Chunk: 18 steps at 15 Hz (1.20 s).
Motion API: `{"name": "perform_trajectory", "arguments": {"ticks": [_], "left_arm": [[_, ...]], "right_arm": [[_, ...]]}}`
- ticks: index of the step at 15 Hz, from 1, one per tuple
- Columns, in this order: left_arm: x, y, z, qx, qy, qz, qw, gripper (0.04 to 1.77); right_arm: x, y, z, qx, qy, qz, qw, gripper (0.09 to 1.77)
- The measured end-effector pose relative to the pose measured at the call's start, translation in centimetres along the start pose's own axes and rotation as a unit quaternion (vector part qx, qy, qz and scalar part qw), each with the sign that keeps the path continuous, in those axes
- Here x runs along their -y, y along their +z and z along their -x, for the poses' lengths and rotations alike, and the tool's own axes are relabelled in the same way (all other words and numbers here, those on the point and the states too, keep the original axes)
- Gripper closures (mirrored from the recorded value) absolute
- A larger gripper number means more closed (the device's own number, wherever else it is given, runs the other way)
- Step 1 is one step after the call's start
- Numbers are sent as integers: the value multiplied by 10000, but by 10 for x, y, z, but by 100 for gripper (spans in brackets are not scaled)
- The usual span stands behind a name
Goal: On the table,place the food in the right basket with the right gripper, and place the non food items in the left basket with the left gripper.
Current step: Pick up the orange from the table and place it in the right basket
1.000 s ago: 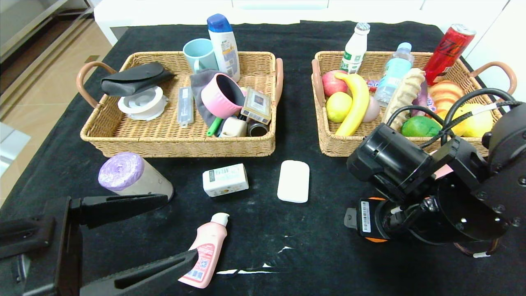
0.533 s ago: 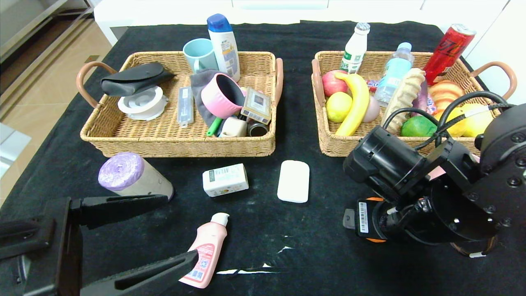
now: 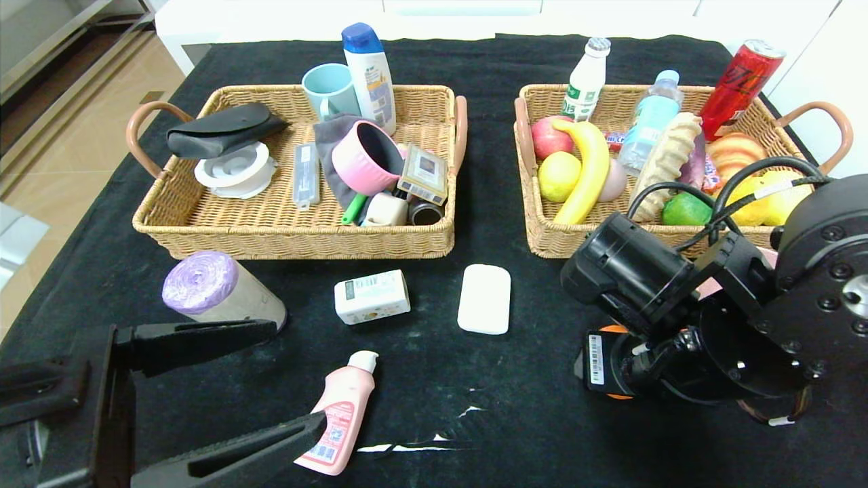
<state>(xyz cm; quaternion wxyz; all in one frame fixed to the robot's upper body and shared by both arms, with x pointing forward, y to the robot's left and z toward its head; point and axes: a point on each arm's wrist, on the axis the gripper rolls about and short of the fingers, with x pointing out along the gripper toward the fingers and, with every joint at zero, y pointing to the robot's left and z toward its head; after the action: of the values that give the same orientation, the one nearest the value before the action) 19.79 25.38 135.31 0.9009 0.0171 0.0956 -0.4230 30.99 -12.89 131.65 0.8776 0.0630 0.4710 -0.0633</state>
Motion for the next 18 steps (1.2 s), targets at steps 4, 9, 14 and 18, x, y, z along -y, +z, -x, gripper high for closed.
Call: {"name": "perform_trajectory", "arguments": {"ticks": [4,9,14,18], "left_arm": [[0,0,0,-6,4,-21,10000,9],[0,-1,0,-22,2,-17,10000,9],[0,-1,-1,-49,-11,-9,10000,9],[1,-3,-3,-91,-69,-2,9999,9]], "right_arm": [[-1,0,-3,-15,-29,10,10000,65],[-2,-1,-3,-18,-38,25,10000,65],[0,-2,6,40,85,92,9999,66],[9,0,32,304,352,311,9984,66]]}}
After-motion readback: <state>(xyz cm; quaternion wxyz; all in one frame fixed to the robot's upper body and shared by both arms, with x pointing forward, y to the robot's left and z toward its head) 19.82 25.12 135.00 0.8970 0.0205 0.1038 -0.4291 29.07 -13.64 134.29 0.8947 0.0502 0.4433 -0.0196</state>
